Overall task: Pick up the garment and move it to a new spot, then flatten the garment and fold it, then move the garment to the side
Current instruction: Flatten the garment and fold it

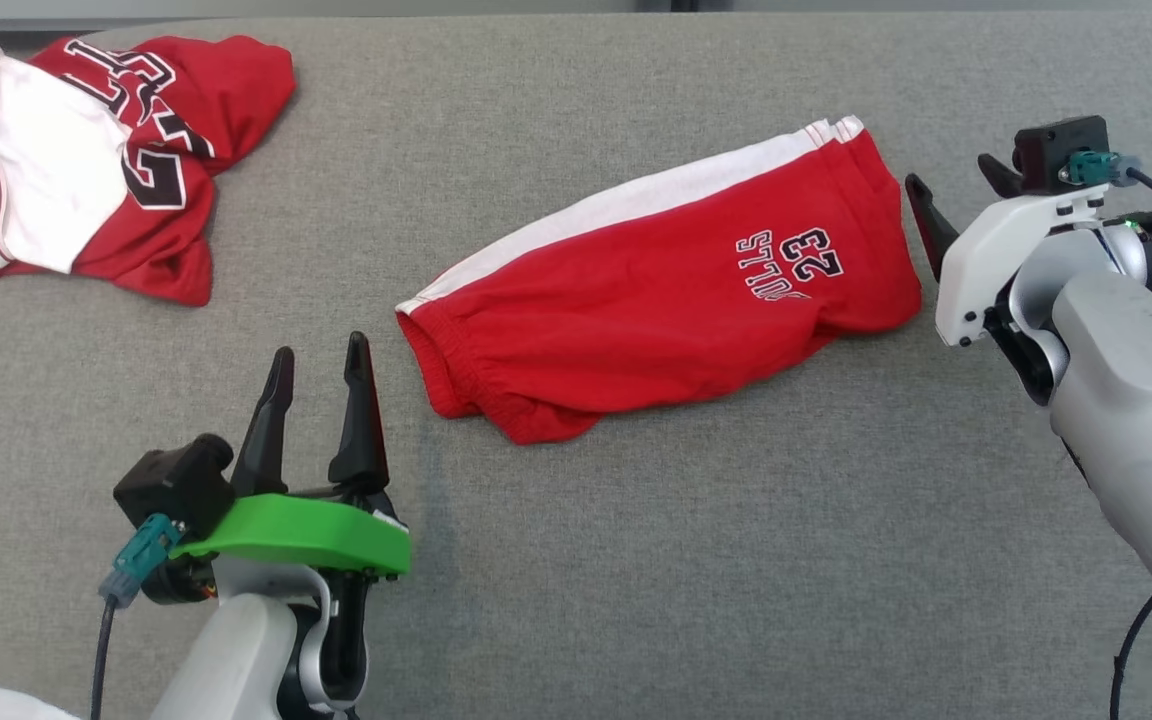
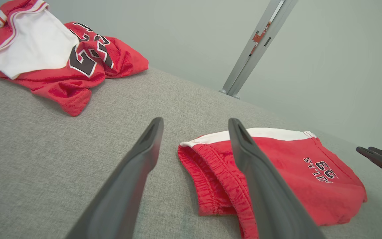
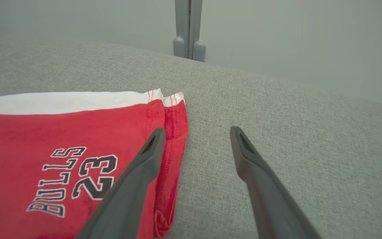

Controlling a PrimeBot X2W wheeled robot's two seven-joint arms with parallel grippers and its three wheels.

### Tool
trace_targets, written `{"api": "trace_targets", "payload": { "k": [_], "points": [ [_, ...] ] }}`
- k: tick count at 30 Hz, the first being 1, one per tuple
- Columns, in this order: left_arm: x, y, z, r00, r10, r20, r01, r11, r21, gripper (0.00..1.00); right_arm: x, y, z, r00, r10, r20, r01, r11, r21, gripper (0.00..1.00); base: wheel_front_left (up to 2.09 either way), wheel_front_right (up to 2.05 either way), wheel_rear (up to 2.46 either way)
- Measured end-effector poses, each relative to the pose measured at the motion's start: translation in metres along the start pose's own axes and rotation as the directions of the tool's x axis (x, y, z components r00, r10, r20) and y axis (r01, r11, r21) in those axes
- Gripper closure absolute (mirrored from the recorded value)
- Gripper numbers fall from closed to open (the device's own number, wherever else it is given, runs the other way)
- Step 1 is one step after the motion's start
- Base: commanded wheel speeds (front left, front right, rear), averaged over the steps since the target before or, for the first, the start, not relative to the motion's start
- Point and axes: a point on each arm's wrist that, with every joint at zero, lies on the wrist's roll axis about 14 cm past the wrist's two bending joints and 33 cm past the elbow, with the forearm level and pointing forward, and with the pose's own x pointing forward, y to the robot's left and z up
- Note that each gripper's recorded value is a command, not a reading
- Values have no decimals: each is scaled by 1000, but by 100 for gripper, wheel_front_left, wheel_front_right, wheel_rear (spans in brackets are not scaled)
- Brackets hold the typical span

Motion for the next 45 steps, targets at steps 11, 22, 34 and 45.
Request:
{"api": "trace_targets", "payload": {
  "k": [11, 22, 34, 45],
  "points": [
    [-27, 26, 13, 993, 102, 53, -103, 995, 8, 0, 0, 10, -25, 987, 31, -157, -22, 998, 55, 0, 0, 0, 0],
    [-35, 46, 13, 984, 168, 61, -169, 986, 9, 0, 8, 37, -62, 943, 94, -319, -62, 992, 109, 32, 0, 0, 0],
    [-23, 32, 11, 993, 105, 56, -107, 994, 39, 0, -10, 27, -54, 981, 52, -186, -17, 983, 184, 100, 0, 0, 0],
    [-14, -16, -6, 999, -43, 10, 42, 999, 28, 0, -80, -35, -66, 985, -170, -14, 164, 926, 339, 100, 0, 0, 0]
  ]
}}
